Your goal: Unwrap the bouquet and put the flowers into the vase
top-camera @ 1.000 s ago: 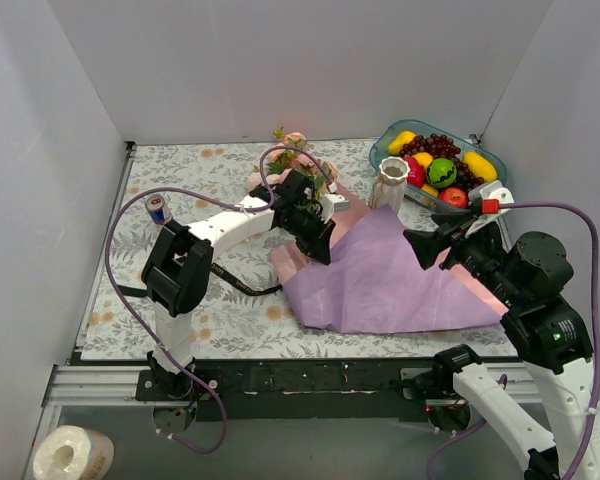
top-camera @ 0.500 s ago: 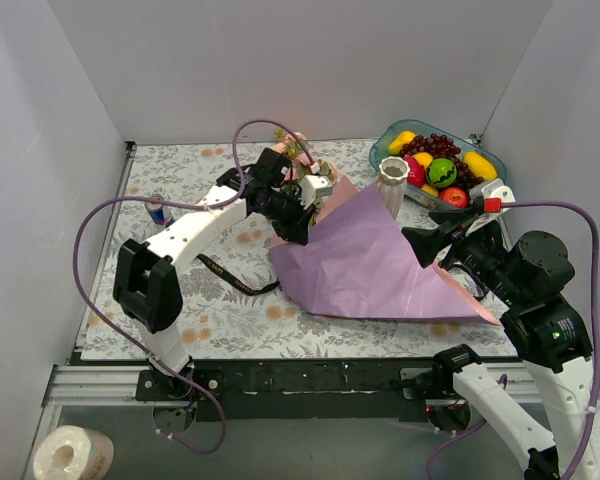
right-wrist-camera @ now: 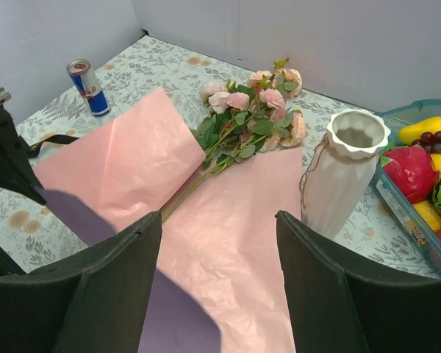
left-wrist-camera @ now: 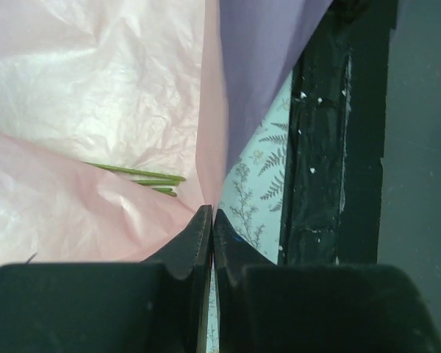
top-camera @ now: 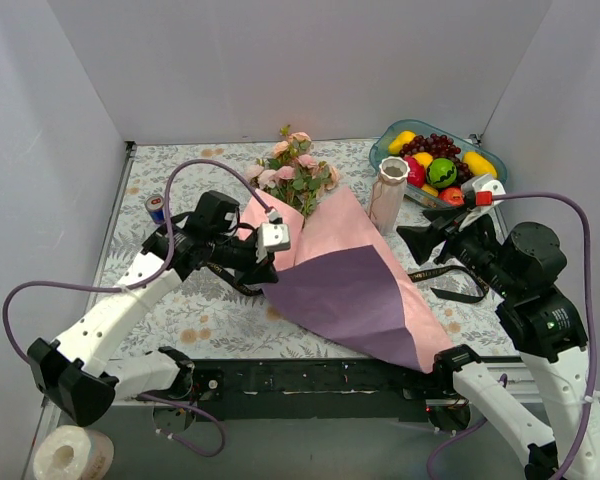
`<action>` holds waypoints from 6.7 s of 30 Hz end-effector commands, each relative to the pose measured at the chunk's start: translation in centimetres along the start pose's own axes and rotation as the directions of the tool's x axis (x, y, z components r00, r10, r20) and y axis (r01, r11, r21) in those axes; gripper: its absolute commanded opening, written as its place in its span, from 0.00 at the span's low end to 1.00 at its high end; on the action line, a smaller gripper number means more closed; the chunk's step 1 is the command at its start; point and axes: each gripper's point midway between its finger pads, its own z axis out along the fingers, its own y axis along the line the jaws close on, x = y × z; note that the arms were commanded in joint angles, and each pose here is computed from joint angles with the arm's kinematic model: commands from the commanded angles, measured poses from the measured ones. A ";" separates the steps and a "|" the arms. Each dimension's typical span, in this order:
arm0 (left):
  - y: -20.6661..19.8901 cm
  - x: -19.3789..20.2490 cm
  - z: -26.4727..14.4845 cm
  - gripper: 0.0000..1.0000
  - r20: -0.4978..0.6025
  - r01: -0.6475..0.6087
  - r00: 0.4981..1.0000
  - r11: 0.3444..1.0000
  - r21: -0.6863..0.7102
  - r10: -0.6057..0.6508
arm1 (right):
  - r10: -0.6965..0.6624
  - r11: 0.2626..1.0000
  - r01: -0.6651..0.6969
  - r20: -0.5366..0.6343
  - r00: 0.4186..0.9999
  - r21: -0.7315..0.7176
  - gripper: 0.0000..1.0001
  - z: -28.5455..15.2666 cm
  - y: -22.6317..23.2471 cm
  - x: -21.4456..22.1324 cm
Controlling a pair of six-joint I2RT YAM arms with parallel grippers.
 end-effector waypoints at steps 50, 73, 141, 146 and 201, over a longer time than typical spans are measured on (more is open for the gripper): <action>-0.9 -13.4 -16.8 0.98 0.346 -0.051 0.893 0.828 -0.558 0.288 | 0.130 0.979 -0.043 -0.447 0.885 0.199 0.96 21.1 2.3 13.1; 6.7 -2.2 -8.4 0.98 0.334 0.500 0.865 0.692 -0.521 -0.374 | 0.198 0.906 0.116 -0.650 0.734 0.407 0.80 28.1 4.0 28.0; 14.6 -1.1 -11.3 0.93 0.331 0.531 0.847 0.683 -0.502 -0.415 | -0.274 0.909 0.119 0.357 0.893 0.400 0.01 18.8 0.6 -17.6; 15.0 -1.5 -11.3 0.94 0.339 0.535 0.844 0.692 -0.484 -0.415 | -0.344 0.884 0.087 0.513 0.787 0.458 0.01 15.0 -3.5 -22.2; 18.5 -0.8 -10.4 0.93 0.328 0.569 0.821 0.712 -0.411 -0.467 | -0.341 0.855 0.018 0.536 0.773 0.518 0.01 16.7 -13.2 -5.2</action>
